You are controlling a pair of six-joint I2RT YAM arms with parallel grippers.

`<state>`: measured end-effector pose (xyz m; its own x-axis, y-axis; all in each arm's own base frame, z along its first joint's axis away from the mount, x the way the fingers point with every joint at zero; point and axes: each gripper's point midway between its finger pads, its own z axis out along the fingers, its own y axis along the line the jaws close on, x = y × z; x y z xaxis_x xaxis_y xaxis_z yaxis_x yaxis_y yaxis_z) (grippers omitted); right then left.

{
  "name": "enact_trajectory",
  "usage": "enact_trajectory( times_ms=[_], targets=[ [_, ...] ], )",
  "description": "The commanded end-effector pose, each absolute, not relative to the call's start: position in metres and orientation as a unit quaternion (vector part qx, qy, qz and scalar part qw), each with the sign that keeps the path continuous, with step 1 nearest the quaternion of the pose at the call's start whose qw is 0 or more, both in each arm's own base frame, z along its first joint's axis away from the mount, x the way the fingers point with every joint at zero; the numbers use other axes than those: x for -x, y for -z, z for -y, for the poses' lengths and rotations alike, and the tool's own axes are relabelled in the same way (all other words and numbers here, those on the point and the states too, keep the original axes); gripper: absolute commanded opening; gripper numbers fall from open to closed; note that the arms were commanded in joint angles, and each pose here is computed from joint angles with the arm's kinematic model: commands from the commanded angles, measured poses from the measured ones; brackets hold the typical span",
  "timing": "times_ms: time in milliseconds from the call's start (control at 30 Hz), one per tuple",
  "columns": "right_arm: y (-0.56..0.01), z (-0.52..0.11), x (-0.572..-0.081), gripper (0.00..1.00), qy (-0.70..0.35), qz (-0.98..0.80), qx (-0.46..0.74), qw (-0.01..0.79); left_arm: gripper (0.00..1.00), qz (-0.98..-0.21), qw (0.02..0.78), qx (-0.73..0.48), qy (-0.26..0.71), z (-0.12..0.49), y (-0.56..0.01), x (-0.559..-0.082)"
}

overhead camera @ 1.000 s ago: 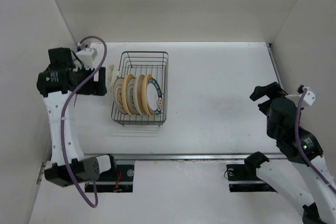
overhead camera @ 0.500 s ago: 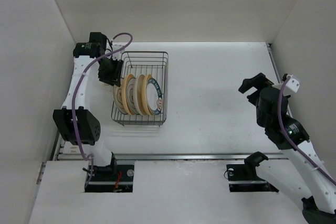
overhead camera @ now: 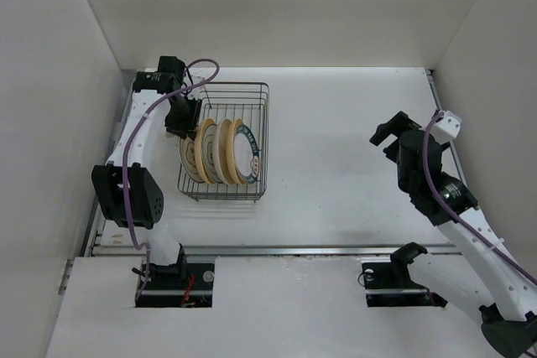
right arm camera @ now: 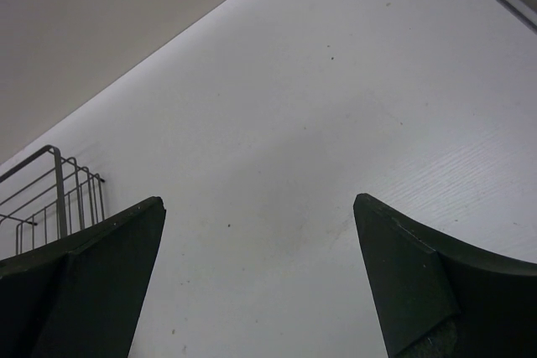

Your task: Unload the plates from the dish rack

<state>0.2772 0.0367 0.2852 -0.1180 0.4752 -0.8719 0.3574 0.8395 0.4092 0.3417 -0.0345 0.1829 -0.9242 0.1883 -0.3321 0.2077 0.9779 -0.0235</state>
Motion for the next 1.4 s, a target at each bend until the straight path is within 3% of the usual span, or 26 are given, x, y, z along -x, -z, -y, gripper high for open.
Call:
enact_trajectory(
  times_ms=[0, 200, 400, 567, 733, 900, 1033, 1067, 1100, 1200, 1367],
  targets=[
    [-0.293, -0.045, -0.285, 1.00, -0.067, -0.737, -0.273, 0.615, 0.28, -0.980, 0.177, -0.087, 0.011, 0.025, -0.187, -0.343],
    [-0.288, -0.050, -0.292, 1.00, -0.061, -0.746, -0.264, 0.609, 0.32, -0.964, 0.245, -0.102, 0.033, 0.040, -0.235, -0.349],
    [-0.290, -0.051, -0.294, 1.00, -0.058, -0.747, -0.260, 0.609, 0.32, -0.964, 0.250, -0.088, 0.017, 0.034, -0.248, -0.346],
    [-0.289, -0.052, -0.296, 1.00, -0.050, -0.752, -0.252, 0.607, 0.33, -0.975, 0.205, -0.077, -0.036, 0.015, -0.220, -0.342],
    [-0.289, -0.052, -0.296, 1.00, -0.050, -0.752, -0.252, 0.607, 0.37, -0.983, 0.155, -0.102, 0.000, 0.027, -0.192, -0.334],
    [-0.285, -0.052, -0.296, 1.00, -0.047, -0.754, -0.251, 0.605, 0.40, -0.988, 0.118, -0.098, -0.031, 0.015, -0.171, -0.331],
    [-0.284, -0.050, -0.292, 1.00, -0.047, -0.754, -0.251, 0.605, 0.27, -0.990, 0.101, -0.097, -0.002, 0.025, -0.161, -0.325],
    [-0.284, -0.050, -0.292, 1.00, -0.047, -0.754, -0.251, 0.605, 0.10, -0.990, 0.101, -0.097, -0.002, 0.025, -0.161, -0.325],
    [-0.287, -0.049, -0.290, 1.00, -0.050, -0.751, -0.253, 0.608, 0.01, -0.991, 0.097, -0.097, -0.002, 0.025, -0.161, -0.323],
    [-0.283, -0.049, -0.290, 1.00, -0.048, -0.754, -0.251, 0.605, 0.00, -0.990, 0.109, -0.087, -0.013, 0.022, -0.171, -0.328],
    [-0.283, -0.046, -0.287, 1.00, -0.041, -0.756, -0.243, 0.606, 0.00, -0.974, 0.212, -0.068, -0.034, 0.016, -0.238, -0.353]
  ],
)
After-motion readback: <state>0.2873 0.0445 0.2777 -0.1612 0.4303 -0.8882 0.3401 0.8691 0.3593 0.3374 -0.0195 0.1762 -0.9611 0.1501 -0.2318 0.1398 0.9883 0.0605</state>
